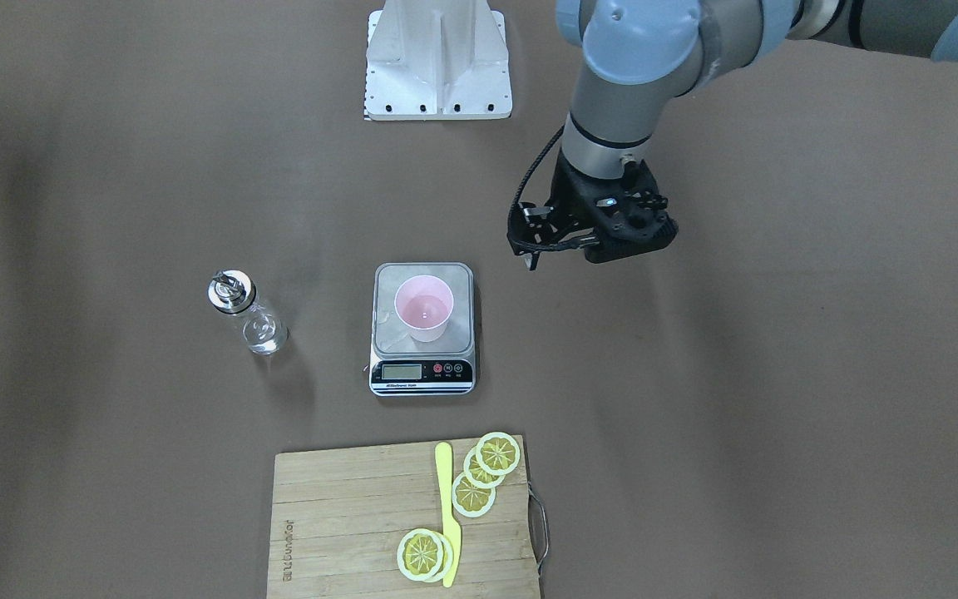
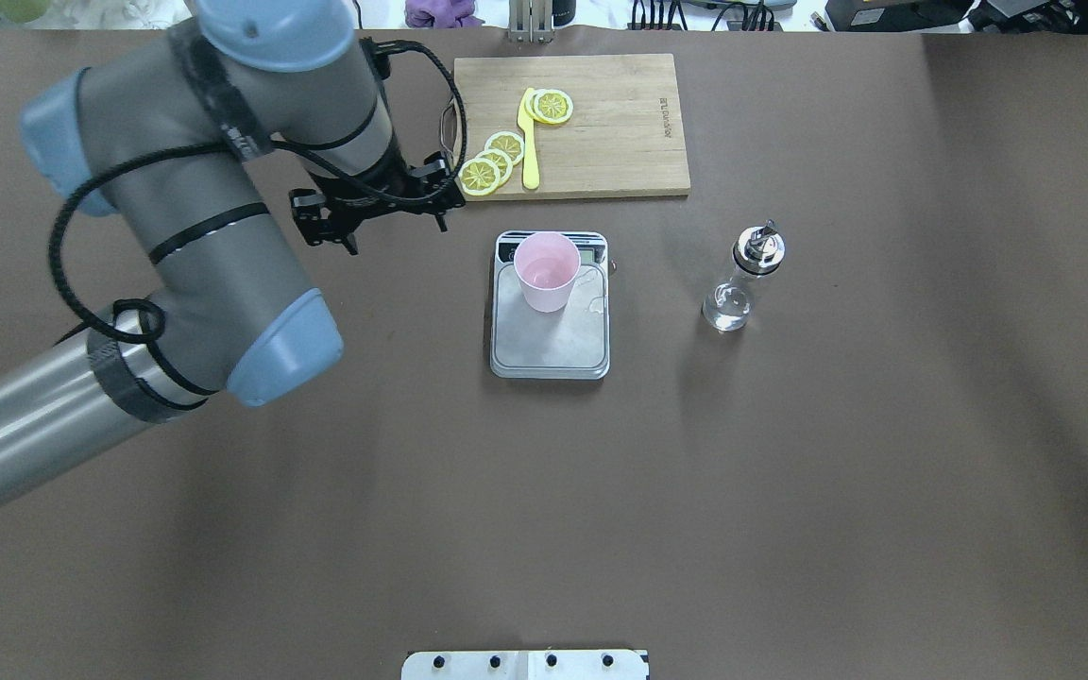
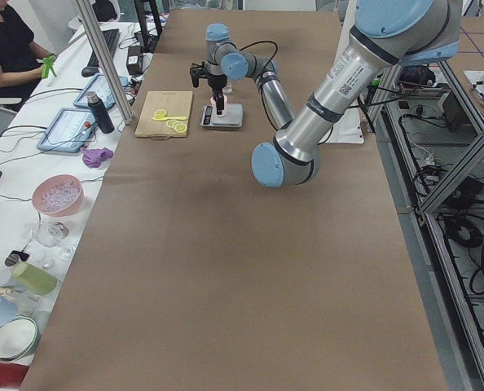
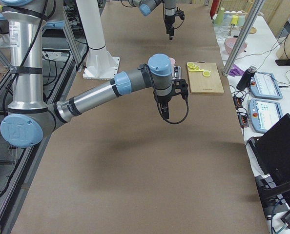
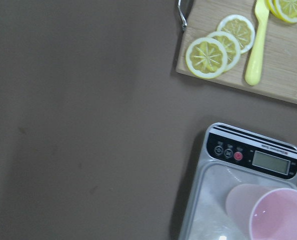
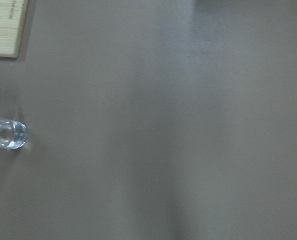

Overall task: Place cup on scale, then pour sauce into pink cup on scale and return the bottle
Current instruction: 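Release the cup and lift the left gripper away while the right arm enters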

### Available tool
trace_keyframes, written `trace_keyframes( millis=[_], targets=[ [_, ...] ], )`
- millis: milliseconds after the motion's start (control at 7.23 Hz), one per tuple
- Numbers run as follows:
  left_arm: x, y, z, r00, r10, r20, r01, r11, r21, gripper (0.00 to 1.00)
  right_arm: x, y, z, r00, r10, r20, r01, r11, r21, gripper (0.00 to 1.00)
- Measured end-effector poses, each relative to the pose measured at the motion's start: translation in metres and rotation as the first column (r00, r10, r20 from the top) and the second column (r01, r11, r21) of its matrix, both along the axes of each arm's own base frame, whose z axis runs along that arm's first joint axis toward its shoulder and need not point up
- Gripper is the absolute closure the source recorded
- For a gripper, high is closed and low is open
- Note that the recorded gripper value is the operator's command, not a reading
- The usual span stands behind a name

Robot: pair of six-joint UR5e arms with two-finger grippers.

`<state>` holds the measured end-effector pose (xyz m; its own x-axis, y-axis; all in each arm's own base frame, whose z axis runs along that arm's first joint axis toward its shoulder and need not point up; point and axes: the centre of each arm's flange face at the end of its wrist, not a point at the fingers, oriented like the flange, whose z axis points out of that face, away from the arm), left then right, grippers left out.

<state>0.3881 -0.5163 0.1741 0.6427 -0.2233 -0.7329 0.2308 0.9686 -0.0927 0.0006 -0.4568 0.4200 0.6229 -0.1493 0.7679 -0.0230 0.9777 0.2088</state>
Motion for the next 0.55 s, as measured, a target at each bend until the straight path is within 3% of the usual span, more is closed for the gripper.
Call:
trace_keyframes(
  millis=[277,554],
  targets=[
    [-0.059,0.009,0.052,0.998,0.047,0.048,-0.051,0.996,0.073,0.01,-0.079,0.001,-0.063,1.000,0.007,0.010,-0.007,1.000,-0.030,0.00],
    [-0.093,0.011,0.083,0.994,0.073,0.083,-0.082,0.991,0.105,0.01,-0.167,0.030,-0.109,0.998,0.049,0.030,-0.048,0.998,-0.030,0.00]
  ],
)
